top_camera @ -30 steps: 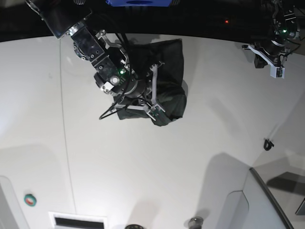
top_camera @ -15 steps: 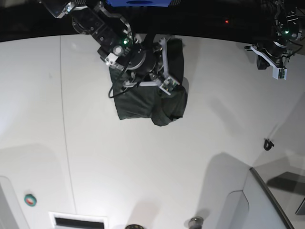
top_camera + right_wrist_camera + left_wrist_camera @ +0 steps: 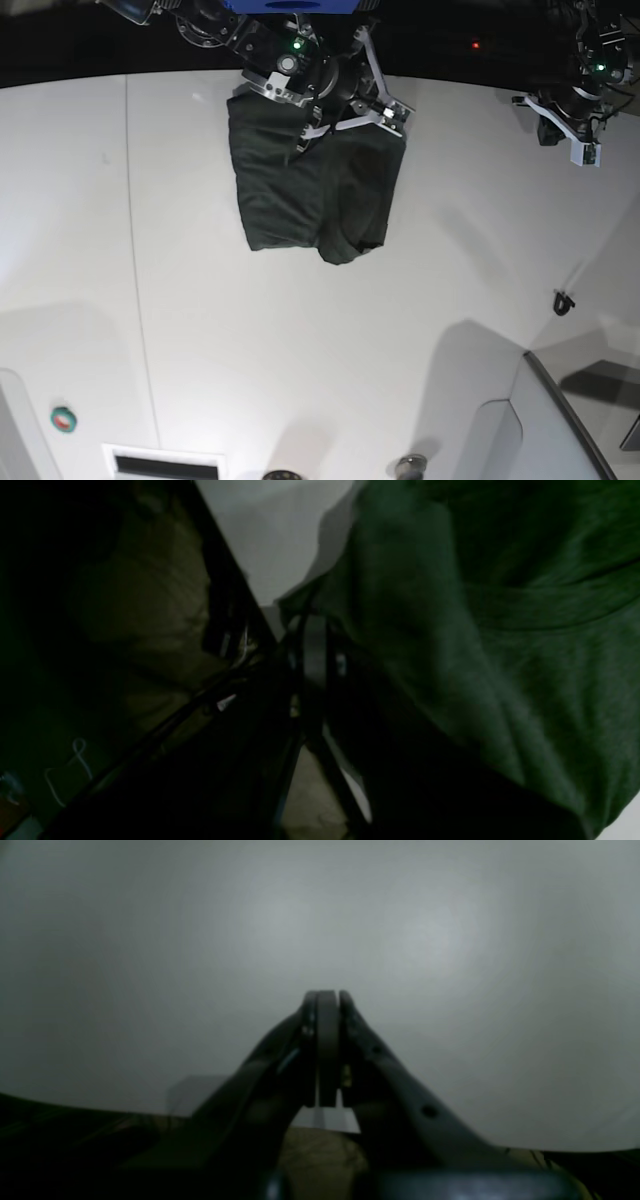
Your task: Layout the t-shirt on the table in an organized manner, then fold the t-shirt properly
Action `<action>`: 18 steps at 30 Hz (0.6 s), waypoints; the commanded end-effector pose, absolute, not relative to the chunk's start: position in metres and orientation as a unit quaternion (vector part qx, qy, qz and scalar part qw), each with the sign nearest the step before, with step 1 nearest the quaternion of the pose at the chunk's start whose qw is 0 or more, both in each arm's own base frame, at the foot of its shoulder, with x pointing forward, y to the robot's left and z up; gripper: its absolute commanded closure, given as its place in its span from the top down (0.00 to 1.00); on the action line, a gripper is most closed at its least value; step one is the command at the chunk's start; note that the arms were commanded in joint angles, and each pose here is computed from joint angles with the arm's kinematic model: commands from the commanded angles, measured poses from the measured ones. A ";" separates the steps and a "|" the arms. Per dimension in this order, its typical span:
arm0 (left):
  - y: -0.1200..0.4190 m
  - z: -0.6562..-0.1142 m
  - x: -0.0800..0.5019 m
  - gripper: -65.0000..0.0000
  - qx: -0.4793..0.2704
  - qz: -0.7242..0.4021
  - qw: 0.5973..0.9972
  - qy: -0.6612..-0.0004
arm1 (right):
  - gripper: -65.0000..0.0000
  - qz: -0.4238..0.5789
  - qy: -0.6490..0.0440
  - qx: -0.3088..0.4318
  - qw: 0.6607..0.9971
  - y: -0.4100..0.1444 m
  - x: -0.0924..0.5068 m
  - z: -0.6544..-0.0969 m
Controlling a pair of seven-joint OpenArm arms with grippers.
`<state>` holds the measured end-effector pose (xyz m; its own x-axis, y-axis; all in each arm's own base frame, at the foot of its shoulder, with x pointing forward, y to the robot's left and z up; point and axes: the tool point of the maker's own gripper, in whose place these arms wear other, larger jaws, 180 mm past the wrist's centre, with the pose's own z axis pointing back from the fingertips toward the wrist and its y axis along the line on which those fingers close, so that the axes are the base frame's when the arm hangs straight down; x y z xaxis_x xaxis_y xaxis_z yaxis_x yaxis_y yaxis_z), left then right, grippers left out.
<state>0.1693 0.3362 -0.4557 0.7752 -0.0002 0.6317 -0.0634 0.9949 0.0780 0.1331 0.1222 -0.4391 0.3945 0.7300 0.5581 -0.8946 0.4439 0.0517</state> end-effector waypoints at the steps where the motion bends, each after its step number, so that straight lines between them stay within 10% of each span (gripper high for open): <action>1: 0.344 -0.445 0.177 0.00 0.056 0.011 0.934 -0.352 | 0.00 0.495 -0.255 0.188 0.809 0.132 0.137 -0.428; 10: 0.349 -0.442 0.178 0.00 0.061 0.005 0.934 -0.351 | 0.29 0.492 -0.279 0.203 0.799 0.140 0.139 -0.409; 18: 0.350 -0.441 0.179 0.00 0.063 0.003 0.934 -0.352 | 0.29 0.418 -0.382 0.170 0.806 0.109 0.221 -0.352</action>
